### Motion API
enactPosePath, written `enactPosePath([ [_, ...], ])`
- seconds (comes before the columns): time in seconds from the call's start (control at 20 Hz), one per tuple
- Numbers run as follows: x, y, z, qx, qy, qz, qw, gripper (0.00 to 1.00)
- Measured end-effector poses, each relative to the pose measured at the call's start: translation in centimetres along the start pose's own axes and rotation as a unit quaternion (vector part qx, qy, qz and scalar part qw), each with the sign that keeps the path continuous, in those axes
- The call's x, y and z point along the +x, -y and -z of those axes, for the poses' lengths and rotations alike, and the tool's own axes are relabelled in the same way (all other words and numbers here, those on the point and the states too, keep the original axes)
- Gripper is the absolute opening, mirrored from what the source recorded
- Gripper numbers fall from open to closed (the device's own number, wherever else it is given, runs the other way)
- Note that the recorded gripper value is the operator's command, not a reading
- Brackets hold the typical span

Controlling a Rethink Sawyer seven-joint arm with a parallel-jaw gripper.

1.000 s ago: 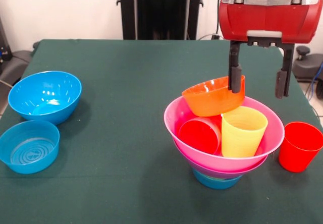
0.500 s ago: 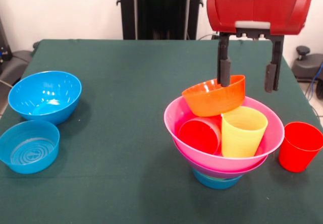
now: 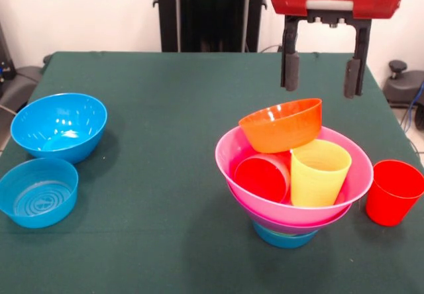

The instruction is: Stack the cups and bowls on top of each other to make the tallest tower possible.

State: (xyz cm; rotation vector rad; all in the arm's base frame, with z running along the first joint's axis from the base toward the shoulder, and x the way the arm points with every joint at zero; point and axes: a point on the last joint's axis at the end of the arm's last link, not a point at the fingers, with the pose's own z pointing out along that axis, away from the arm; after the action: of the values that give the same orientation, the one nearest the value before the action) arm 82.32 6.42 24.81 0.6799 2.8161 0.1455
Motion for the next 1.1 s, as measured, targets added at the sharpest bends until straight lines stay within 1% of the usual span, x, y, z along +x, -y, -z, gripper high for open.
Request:
enactPosePath([
  [0.3,0.1,0.1,0.2,0.001,-0.001,0.000,1.0000,1.00],
  [1.1,1.7,0.7,-1.4,0.009,-0.022,0.001,0.9997,1.00],
])
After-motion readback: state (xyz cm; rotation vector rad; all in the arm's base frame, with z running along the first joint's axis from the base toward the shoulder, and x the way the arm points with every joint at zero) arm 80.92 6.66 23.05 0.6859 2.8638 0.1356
